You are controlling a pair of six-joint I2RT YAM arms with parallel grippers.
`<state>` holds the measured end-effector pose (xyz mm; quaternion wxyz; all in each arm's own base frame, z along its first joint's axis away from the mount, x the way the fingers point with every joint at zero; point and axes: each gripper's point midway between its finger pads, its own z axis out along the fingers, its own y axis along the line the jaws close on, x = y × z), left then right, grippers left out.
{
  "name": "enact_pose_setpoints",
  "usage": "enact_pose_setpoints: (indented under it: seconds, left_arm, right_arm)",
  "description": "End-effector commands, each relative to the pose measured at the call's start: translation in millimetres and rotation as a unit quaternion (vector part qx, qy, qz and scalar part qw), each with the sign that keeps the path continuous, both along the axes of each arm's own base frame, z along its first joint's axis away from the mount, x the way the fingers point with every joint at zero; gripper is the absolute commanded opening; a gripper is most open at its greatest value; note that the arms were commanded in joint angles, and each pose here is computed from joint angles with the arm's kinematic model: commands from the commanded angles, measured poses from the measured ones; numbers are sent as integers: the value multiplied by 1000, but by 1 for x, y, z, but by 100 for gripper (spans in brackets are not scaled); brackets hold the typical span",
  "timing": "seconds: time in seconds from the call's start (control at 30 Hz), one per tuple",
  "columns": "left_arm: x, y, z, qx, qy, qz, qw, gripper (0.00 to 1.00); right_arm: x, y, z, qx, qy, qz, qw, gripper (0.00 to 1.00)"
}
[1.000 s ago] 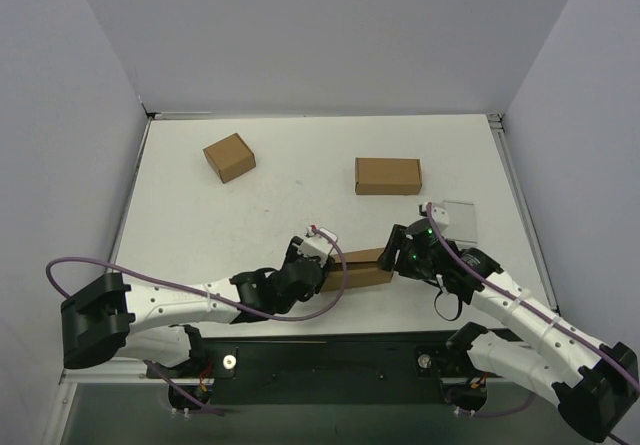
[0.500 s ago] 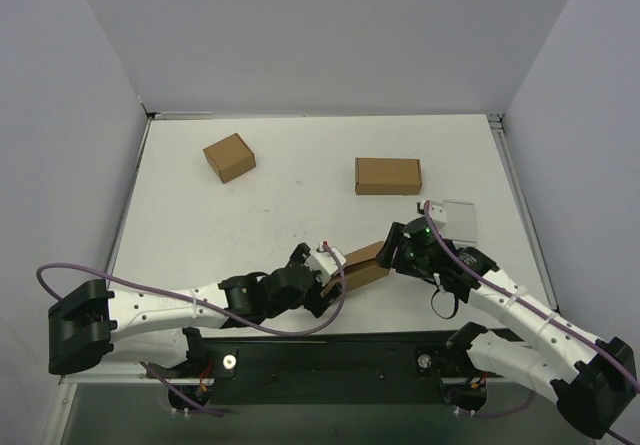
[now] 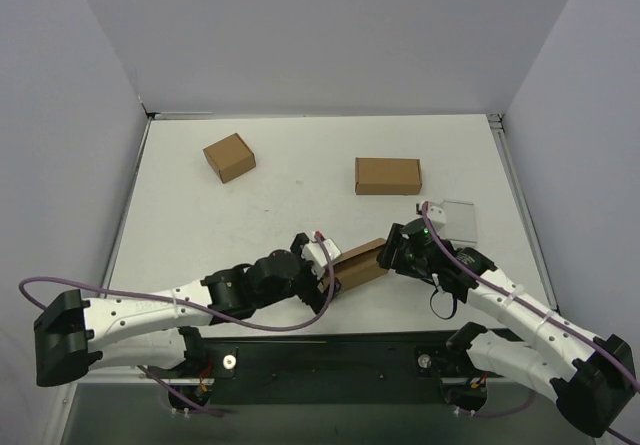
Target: Fold the paper box
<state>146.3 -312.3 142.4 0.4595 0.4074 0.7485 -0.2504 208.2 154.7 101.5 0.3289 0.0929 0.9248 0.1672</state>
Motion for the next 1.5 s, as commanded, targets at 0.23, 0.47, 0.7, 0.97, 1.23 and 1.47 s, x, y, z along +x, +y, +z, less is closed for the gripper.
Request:
enact_pose_setpoints:
  seconds: [0.23,0.47,0.7,0.97,1.23,1.47]
  left_arm:
    - [53,3,70,-164,48,94,981,82]
    - [63,-3,45,-144,66,118,980,60]
    - [55,-1,10,-144,99,128,976,52]
    - [32,-5,-33,-105,113,134,979,48]
    - [40,4,-25,-96,86,168,977,48]
    - [43,11,1,-102,64,171,978,70]
  right_arm:
    - [-8,-20,-21,-52,26,-13,998,49]
    - [-8,-19,-21,-52,27,-10,998,49]
    - [-9,-20,-19,-52,24,-11,998,49]
    - [-8,-20,-15,-51,21,-9,998,49]
    - [-11,-24,-6,-54,16,-7,998,50]
    - [-17,-2,28,12,7,26,1000,76]
